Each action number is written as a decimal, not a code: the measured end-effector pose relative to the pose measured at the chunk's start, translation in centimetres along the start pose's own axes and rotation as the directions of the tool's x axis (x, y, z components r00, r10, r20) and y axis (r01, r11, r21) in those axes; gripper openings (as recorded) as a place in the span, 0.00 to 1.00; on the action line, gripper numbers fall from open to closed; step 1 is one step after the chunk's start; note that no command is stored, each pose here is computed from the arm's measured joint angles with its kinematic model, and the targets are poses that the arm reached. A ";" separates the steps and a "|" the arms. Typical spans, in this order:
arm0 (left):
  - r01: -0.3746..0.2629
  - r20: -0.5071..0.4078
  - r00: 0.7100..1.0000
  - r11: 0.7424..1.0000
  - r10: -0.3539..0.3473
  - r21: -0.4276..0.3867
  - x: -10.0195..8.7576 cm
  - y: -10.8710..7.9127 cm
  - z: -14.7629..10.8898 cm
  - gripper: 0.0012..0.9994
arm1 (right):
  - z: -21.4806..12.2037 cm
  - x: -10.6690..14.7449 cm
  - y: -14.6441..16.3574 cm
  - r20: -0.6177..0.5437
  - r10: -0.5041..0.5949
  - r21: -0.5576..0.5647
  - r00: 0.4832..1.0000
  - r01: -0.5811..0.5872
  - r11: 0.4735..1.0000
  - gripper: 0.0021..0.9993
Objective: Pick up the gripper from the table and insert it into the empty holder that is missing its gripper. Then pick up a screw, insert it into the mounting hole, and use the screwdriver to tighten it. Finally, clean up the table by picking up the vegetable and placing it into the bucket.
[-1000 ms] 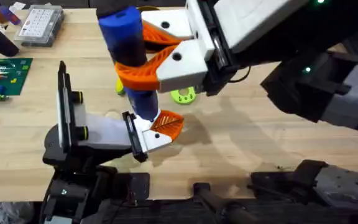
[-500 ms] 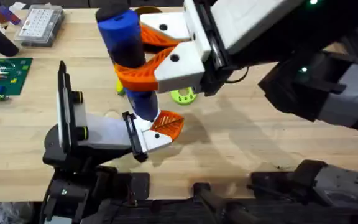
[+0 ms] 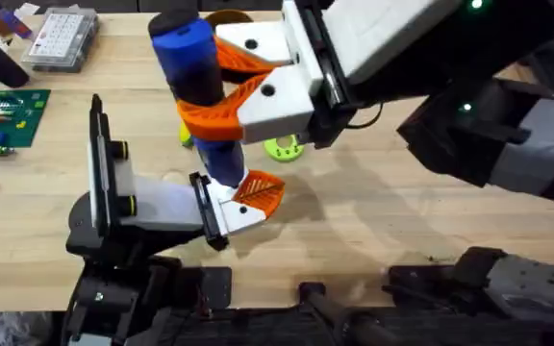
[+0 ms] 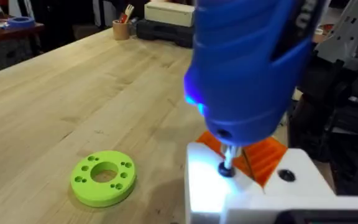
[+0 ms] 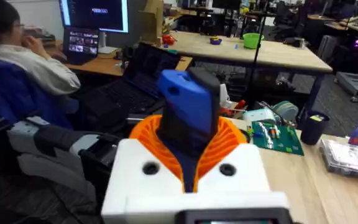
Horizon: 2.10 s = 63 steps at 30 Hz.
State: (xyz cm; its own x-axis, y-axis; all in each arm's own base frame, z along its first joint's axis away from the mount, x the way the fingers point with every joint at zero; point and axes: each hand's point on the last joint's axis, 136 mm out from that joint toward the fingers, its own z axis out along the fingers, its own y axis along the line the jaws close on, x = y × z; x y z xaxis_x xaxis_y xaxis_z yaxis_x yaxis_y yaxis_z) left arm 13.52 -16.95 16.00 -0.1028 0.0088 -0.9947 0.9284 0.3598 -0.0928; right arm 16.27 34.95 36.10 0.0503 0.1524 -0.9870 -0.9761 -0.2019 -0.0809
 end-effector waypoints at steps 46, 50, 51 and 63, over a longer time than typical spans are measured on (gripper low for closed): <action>0.000 0.000 1.000 1.000 0.000 0.000 0.0 0.0 0.0 0.01 | -0.1 0.3 0.1 -0.007 -0.021 -0.020 1.000 0.021 1.000 0.04; 0.000 0.000 1.000 1.000 0.000 0.000 0.0 0.0 0.0 0.01 | -0.1 0.3 0.1 -0.007 -0.021 -0.020 1.000 0.021 1.000 0.05; 0.000 0.000 1.000 1.000 0.000 0.000 0.0 0.0 0.0 0.01 | -0.1 0.3 0.1 -0.007 -0.021 -0.020 1.000 0.021 1.000 0.04; 0.000 0.000 1.000 1.000 0.000 0.000 0.0 0.0 0.0 0.01 | -0.1 0.3 0.1 -0.007 -0.020 -0.020 1.000 0.020 1.000 0.05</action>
State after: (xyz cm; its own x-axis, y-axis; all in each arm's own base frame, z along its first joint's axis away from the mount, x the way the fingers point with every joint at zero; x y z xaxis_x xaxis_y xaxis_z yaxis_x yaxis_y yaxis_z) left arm 13.52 -16.95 16.00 -0.1029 0.0088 -0.9947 0.9283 0.3600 -0.0928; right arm 16.16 34.89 35.77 0.0714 0.1494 -0.9862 -0.9705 -0.2180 -0.1033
